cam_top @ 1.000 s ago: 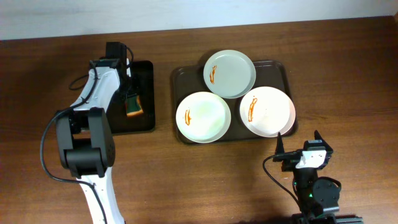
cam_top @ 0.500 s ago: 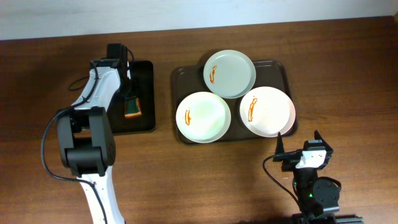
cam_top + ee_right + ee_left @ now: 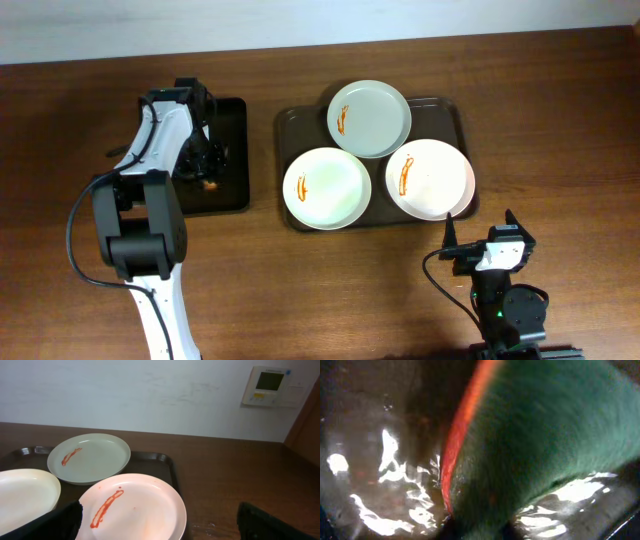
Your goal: Clean dirty plates on tray and stack at the side
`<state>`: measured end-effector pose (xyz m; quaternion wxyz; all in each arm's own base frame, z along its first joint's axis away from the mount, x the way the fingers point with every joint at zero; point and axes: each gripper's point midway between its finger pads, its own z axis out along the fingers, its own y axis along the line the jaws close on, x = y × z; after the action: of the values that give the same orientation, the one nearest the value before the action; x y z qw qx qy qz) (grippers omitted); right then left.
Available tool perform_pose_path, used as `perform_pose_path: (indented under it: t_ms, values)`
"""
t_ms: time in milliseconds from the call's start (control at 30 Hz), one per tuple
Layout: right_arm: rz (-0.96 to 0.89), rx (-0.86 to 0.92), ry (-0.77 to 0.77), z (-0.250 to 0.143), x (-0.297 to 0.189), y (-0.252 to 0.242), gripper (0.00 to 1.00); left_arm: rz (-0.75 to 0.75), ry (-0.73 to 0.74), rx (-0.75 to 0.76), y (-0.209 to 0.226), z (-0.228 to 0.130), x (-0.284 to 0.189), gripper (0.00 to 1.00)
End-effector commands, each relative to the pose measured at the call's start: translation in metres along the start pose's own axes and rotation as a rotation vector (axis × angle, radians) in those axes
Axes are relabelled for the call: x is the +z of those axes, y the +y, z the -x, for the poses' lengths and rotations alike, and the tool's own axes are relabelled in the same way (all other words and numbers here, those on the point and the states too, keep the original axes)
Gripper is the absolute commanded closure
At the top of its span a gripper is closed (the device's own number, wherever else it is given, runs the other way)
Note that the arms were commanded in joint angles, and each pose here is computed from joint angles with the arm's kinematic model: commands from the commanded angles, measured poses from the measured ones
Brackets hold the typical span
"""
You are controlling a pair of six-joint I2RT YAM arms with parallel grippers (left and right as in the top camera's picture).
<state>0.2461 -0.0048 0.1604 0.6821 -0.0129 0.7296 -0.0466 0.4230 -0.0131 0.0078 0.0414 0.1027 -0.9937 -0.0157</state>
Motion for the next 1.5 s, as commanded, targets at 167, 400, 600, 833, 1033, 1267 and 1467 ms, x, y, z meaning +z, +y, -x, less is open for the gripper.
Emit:
perform_pose_path:
  t_ms: [167,400,600,833,1033,1267,1467]
  values:
    - [-0.007,0.003,0.007,-0.003,0.0,-0.001,0.02,-0.015,-0.08,0.01,-0.003,0.021,0.007,0.0]
    - [-0.007,0.003,0.007,-0.003,0.0,0.0,0.02,-0.03,-0.154,0.056,-0.008,0.039,0.005,0.37]
    - [-0.007,0.003,0.007,-0.003,0.0,0.0,0.02,-0.024,-0.127,0.056,-0.006,0.033,0.004,1.0]
    - [-0.007,0.003,0.007,-0.003,0.0,0.0,0.02,-0.047,-0.159,0.051,-0.01,0.041,-0.071,1.0]
    - [-0.007,0.003,0.007,-0.003,0.0,0.0,0.02,-0.105,-0.346,0.052,-0.016,0.063,-0.159,1.0]
    - [-0.007,0.003,0.007,-0.003,0.0,-0.001,0.02,-0.01,-0.236,0.041,-0.009,0.084,-0.059,1.0]
    - [-0.007,0.003,0.007,-0.003,0.0,0.0,0.02,-0.073,-0.438,0.031,-0.005,0.074,-0.186,1.0]
